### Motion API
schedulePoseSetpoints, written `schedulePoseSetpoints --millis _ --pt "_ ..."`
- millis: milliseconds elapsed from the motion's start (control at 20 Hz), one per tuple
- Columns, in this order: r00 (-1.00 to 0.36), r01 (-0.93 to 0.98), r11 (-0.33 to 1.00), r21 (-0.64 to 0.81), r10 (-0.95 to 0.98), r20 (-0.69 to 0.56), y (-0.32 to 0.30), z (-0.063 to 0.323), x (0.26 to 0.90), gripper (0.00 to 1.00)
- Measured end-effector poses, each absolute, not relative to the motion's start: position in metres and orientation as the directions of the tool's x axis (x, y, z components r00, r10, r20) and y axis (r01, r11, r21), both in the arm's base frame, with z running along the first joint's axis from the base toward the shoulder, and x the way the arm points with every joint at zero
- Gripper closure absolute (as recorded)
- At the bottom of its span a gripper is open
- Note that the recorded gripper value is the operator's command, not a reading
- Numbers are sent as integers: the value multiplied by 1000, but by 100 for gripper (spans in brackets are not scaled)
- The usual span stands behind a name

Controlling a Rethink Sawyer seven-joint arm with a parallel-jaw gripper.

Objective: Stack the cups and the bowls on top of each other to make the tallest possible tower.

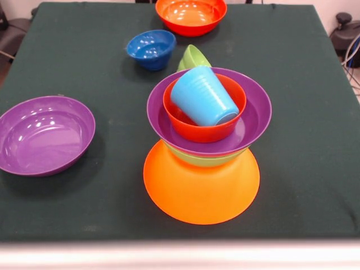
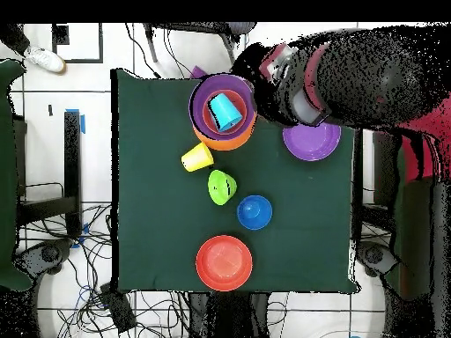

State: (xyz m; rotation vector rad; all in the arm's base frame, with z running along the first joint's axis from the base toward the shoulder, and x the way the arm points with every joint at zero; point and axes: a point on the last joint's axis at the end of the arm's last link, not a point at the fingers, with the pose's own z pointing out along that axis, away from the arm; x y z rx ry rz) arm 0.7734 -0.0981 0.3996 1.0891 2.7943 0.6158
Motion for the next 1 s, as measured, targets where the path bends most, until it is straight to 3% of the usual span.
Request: schedulePoseSetpoints --millis 1000 --pt "-746 632 719 288 666 -25 -124 381 771 0"
